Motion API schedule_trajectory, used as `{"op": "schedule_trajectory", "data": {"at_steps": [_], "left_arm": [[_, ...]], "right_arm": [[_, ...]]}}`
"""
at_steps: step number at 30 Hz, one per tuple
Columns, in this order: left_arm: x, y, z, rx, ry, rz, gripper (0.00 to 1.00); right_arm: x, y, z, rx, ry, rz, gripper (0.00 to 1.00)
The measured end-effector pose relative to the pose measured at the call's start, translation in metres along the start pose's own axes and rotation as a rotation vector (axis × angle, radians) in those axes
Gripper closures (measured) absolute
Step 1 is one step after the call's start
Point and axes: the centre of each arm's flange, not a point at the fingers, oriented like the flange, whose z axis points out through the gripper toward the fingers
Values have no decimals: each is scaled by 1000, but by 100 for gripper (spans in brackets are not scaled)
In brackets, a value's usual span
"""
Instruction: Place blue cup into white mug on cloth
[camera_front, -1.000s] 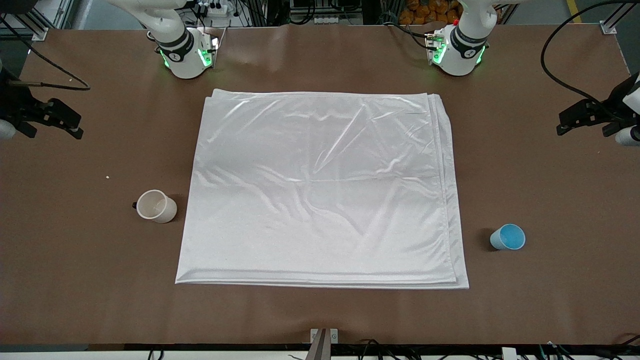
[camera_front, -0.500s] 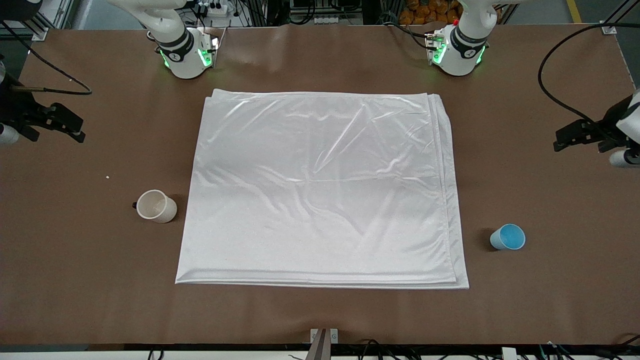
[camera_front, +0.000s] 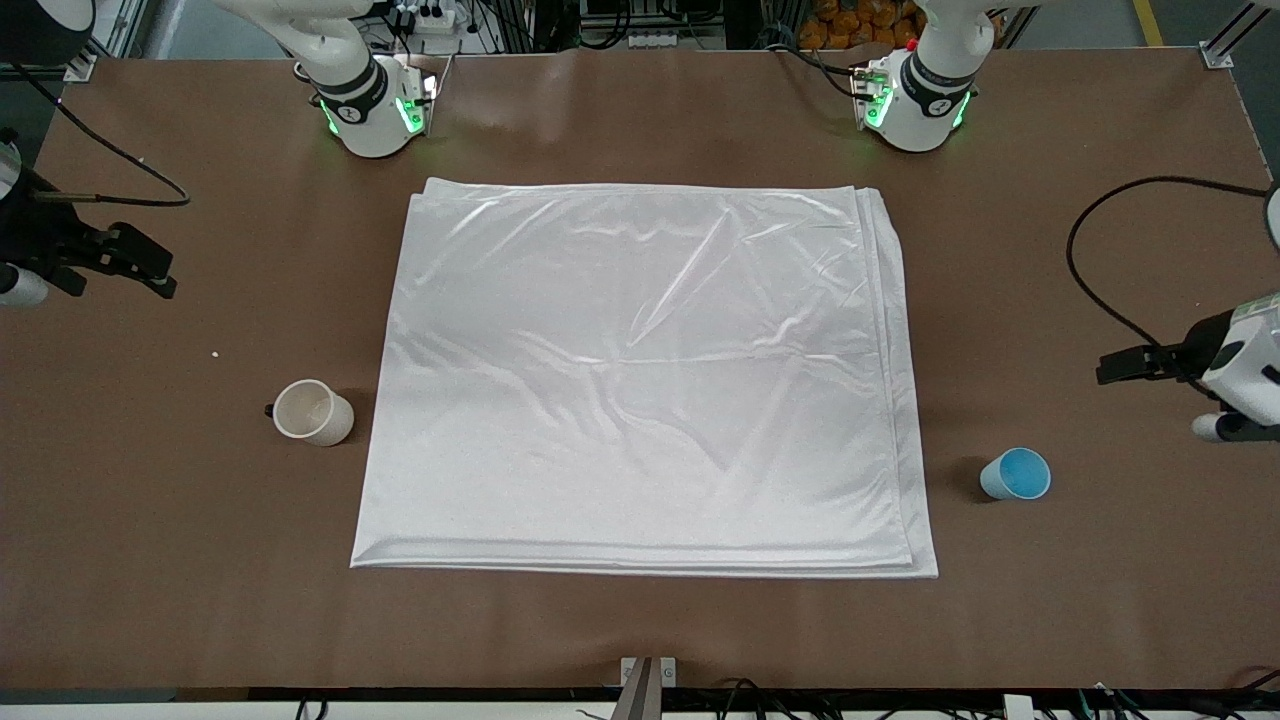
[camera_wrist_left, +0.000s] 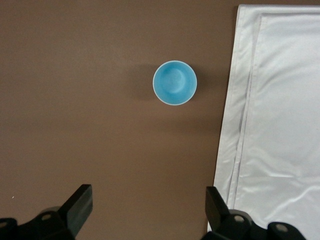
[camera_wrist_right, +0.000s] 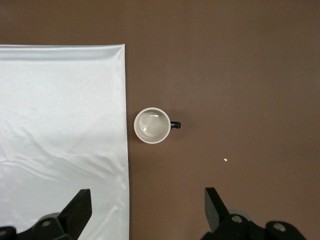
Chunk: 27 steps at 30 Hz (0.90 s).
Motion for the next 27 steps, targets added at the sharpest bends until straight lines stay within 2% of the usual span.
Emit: {"op": "schedule_trajectory", "data": {"at_steps": [11, 21, 27], "left_arm": [[30, -9, 62, 2, -2, 20, 0], [51, -9, 111, 6, 20, 28, 0], [59, -9, 129, 9, 42, 29, 0]], "right_arm": [[12, 8, 28, 2, -12, -23, 0], [30, 20, 81, 3, 21, -217, 0], [30, 33, 110, 5, 4, -339, 0]]}}
